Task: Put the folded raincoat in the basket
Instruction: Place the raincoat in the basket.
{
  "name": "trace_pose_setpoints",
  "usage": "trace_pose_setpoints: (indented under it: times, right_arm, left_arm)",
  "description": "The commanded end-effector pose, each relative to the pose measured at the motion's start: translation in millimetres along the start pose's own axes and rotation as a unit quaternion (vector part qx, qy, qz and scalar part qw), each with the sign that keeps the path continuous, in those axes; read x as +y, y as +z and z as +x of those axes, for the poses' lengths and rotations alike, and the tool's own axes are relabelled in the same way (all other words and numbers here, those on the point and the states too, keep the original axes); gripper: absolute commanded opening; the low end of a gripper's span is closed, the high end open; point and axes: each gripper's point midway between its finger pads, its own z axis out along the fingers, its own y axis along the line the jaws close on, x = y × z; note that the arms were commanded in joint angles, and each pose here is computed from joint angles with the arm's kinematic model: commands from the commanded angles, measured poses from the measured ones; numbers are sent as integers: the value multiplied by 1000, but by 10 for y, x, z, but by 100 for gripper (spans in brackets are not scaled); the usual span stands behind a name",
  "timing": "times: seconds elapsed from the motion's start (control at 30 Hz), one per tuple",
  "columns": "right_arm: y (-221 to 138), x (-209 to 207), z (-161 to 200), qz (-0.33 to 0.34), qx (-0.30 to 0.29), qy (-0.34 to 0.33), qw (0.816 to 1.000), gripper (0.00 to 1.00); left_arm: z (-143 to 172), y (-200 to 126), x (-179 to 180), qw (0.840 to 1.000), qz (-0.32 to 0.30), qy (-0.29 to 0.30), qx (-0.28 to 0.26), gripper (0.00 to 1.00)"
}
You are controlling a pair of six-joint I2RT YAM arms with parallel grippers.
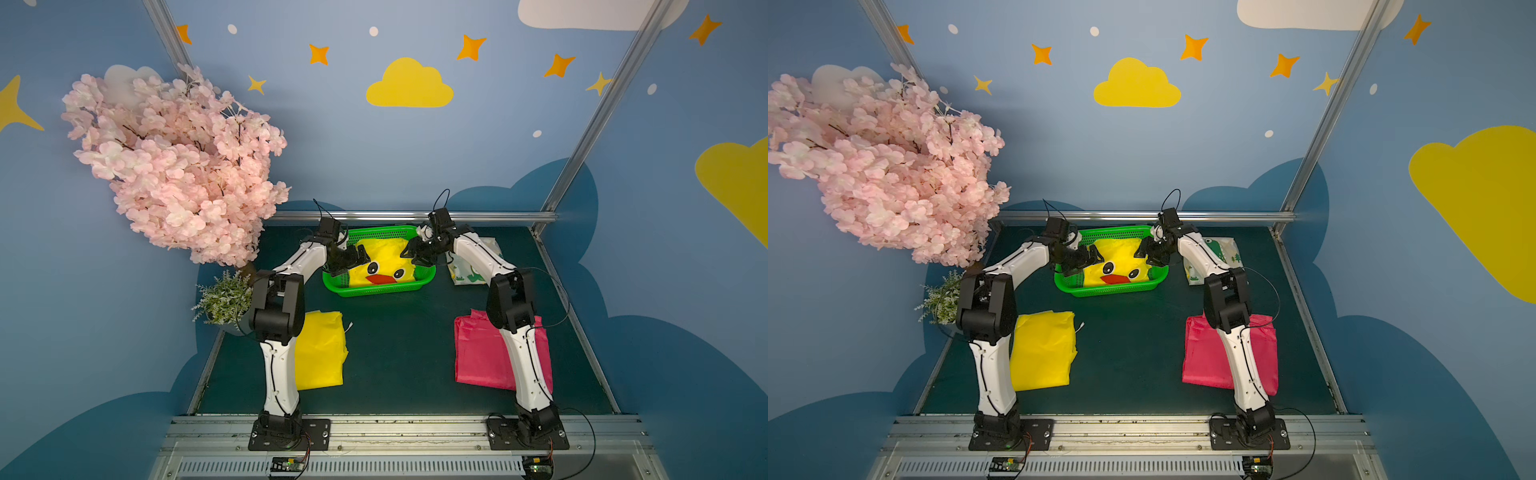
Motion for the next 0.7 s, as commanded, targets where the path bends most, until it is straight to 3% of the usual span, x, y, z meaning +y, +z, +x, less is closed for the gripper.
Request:
trace_pose_setpoints:
  times: [0.0, 0.3, 0.67]
  right_arm:
    - [-455, 377, -47, -14, -37, -41, 998, 61]
    - [-565, 624, 216, -20, -36, -59, 997, 62]
    - [-990, 640, 649, -16, -39, -70, 997, 68]
  left_arm:
    - [-209, -440, -249, 998, 22, 34, -56, 100]
    - [-43, -809, -752, 991, 67, 83, -77, 100]
    - [780, -871, -1206, 985, 101, 128, -54, 100]
